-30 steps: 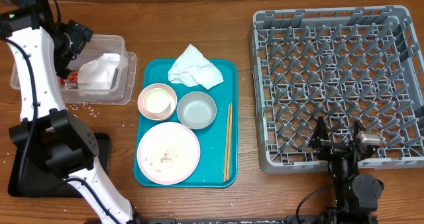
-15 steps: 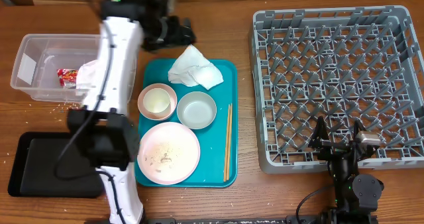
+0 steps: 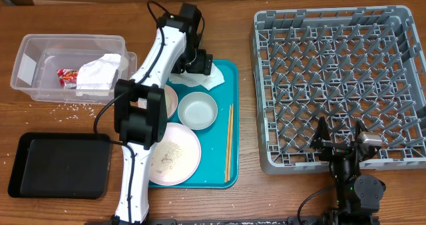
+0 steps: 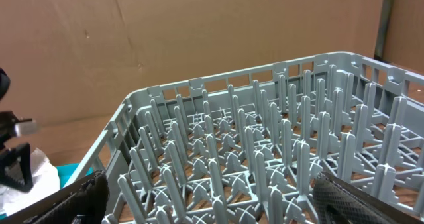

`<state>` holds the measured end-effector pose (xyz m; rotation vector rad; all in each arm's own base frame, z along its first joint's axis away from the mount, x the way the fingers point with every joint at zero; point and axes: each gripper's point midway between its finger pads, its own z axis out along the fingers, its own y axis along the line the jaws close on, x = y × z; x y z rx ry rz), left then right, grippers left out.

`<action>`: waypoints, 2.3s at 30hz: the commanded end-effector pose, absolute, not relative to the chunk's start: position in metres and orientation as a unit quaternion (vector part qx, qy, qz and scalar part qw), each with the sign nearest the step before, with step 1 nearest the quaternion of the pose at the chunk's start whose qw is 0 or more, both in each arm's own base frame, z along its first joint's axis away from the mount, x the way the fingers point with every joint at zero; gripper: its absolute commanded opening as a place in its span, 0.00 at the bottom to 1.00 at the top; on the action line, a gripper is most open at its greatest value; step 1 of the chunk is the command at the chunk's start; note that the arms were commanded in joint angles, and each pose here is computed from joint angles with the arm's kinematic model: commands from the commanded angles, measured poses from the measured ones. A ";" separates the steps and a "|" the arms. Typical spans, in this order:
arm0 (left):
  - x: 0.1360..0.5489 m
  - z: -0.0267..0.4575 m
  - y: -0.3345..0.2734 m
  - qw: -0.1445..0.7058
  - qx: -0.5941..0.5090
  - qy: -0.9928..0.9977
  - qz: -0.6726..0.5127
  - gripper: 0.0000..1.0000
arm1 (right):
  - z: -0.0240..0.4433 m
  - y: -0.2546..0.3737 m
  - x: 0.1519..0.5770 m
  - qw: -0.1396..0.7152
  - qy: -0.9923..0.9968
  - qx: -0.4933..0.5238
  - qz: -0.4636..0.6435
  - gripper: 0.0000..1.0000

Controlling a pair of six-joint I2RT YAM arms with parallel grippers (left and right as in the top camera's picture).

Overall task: Sort waste into correct bins and load items into the dishwasher
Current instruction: 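Reach the left gripper back to the remaining white tissue, grasp, then move the tissue left and release it into the clear bin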

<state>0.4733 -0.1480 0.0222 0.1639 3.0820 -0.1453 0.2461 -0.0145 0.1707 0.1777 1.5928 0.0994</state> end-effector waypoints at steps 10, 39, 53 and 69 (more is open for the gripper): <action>0.475 0.023 -0.137 0.024 0.039 0.999 -0.015 0.04 | 0.169 -0.017 0.246 0.697 0.711 0.083 0.038 1.00; 0.471 0.141 0.162 0.104 -0.509 0.854 0.033 0.04 | 0.169 -0.017 0.246 0.697 0.711 0.083 0.038 1.00; 0.465 0.159 0.152 0.097 -0.467 0.879 -0.026 0.89 | 0.169 -0.017 0.246 0.697 0.711 0.083 0.038 1.00; 0.339 0.407 0.063 0.335 -0.281 0.894 -0.104 0.87 | 0.169 -0.017 0.246 0.697 0.711 0.083 0.038 1.00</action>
